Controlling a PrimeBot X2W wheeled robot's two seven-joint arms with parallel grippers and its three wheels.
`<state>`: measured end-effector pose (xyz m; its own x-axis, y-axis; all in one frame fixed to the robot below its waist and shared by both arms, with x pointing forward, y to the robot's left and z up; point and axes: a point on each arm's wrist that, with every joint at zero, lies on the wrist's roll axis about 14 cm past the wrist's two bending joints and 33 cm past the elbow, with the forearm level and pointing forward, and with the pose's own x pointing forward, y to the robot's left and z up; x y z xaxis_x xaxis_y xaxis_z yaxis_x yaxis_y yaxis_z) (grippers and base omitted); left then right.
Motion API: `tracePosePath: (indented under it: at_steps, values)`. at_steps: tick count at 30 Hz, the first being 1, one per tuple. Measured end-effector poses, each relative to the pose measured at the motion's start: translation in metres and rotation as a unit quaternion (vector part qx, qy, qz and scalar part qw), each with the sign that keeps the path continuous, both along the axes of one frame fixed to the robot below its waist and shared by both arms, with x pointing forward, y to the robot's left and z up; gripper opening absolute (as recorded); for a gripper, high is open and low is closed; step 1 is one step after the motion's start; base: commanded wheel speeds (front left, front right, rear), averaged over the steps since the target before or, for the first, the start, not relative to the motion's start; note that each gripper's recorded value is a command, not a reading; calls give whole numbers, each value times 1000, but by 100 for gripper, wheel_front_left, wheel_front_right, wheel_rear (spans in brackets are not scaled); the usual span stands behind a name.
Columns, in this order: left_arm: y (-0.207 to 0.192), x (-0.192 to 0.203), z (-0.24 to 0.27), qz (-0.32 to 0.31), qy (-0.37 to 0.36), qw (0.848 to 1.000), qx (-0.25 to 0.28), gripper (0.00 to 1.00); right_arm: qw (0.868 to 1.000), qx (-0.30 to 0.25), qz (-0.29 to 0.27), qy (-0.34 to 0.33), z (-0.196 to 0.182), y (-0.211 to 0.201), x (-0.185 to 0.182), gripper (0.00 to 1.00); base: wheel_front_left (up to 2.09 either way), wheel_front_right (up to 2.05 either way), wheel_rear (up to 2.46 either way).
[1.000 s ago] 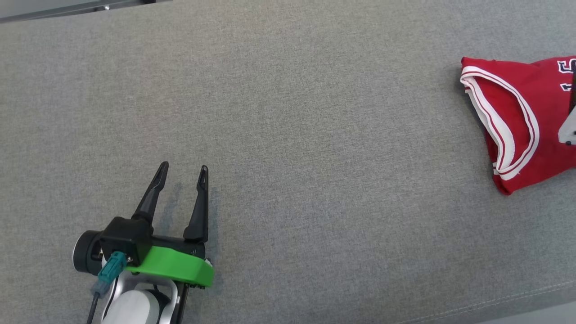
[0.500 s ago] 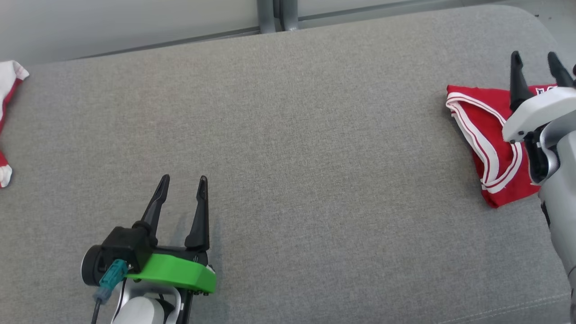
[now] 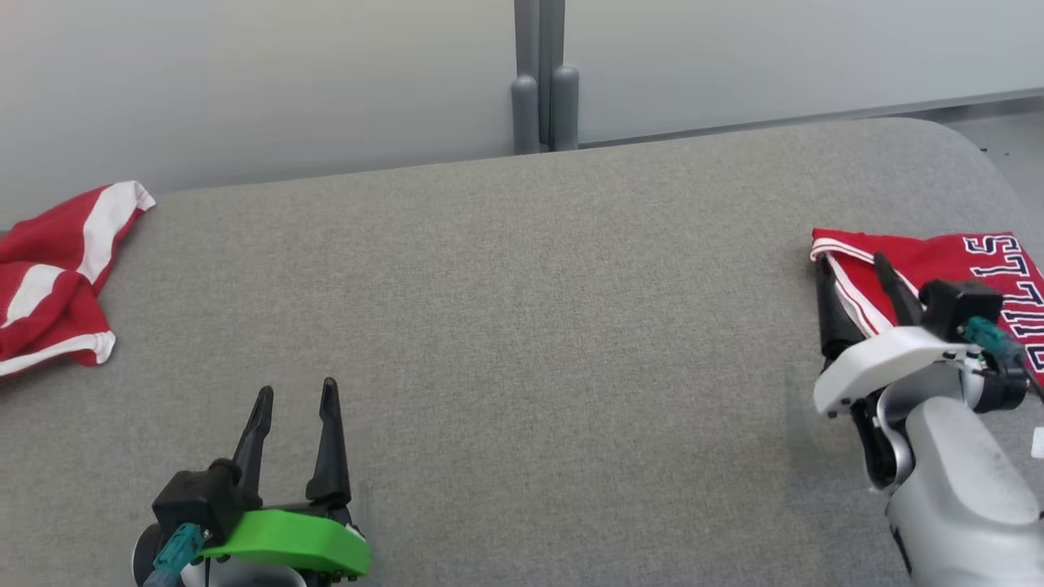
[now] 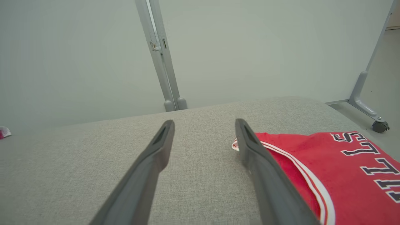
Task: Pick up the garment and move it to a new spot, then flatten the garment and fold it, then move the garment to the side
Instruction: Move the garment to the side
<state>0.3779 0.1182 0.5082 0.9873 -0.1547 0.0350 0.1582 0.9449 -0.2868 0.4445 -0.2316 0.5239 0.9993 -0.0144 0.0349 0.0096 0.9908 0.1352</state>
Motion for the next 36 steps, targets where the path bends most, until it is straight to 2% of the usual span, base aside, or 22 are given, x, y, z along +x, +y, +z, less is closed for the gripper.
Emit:
tracePosePath:
  at_steps: [5,13,23,36]
  values:
    - [19,-14,1,31,-1,1000,0,100,999,3,40,-7,-2,43,-18,100,0,0,0]
    - [44,-36,-9,68,11,998,6,100,996,4,81,-22,9,83,-39,100,0,0,0]
    - [56,-48,-15,88,18,996,13,100,993,17,118,-11,1,109,-54,100,0,0,0]
    - [56,-52,-15,87,18,996,19,100,992,29,122,-23,7,112,-58,100,0,0,0]
